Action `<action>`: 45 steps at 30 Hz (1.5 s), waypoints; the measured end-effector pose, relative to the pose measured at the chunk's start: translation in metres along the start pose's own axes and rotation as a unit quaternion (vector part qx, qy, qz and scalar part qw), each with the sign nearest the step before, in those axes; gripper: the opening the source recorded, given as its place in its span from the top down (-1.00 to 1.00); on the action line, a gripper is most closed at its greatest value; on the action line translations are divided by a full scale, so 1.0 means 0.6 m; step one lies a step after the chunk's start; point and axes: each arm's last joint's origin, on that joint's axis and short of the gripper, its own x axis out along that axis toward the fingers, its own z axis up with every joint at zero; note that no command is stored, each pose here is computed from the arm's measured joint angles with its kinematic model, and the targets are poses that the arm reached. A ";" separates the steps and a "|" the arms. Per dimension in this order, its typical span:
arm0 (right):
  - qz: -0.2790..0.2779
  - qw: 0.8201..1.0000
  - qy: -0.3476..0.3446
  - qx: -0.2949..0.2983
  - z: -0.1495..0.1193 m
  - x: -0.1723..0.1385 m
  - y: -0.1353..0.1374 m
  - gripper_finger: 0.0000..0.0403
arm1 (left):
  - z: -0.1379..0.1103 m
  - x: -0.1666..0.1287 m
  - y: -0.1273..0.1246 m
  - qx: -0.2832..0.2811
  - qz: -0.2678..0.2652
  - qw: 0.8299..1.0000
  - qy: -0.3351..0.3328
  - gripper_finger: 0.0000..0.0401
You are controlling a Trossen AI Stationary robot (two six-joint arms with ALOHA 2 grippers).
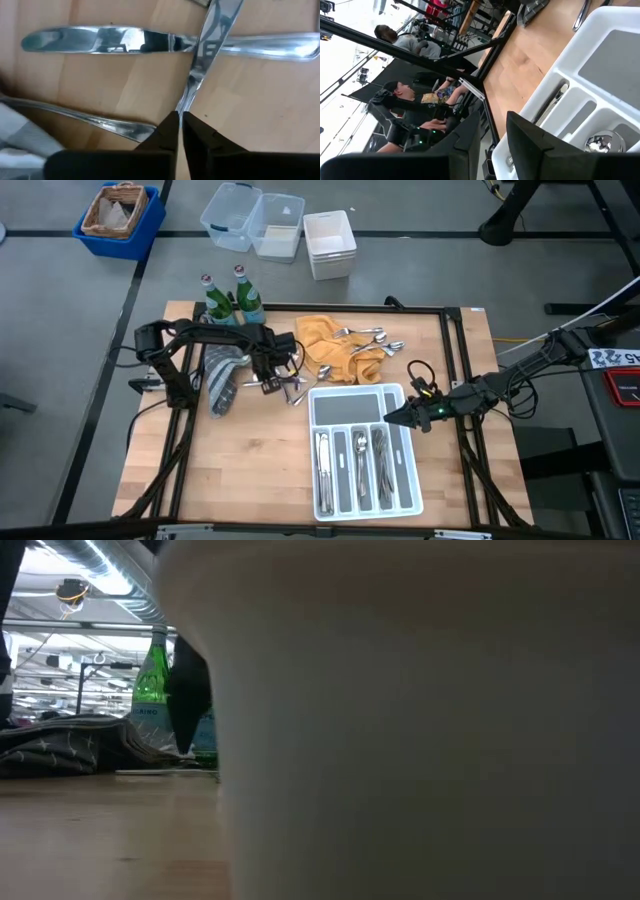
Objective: Sort silverware
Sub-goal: Put the table knife into the silverware tray
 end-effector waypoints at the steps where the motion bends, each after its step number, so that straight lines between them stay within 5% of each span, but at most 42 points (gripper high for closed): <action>1: 0.000 1.000 0.000 0.000 0.000 0.000 0.000 0.53 | -0.002 0.004 0.000 0.002 0.000 1.000 0.001 0.88; 13: -0.026 0.999 -0.022 -0.005 0.001 0.000 -0.006 0.53 | 0.000 0.034 -0.030 0.110 -0.003 0.992 -0.061 0.33; 19: -0.035 0.999 -0.019 -0.008 0.000 0.000 -0.009 0.53 | -0.001 0.041 -0.029 0.102 0.041 0.992 -0.065 0.34; 34: -0.036 0.999 -0.019 -0.009 0.000 0.000 -0.009 0.53 | 0.015 0.041 -0.030 0.097 0.039 0.989 -0.107 0.36; 45: -0.036 0.999 -0.019 -0.009 -0.001 0.000 -0.009 0.53 | 0.016 0.059 -0.030 0.077 0.036 0.993 -0.078 0.37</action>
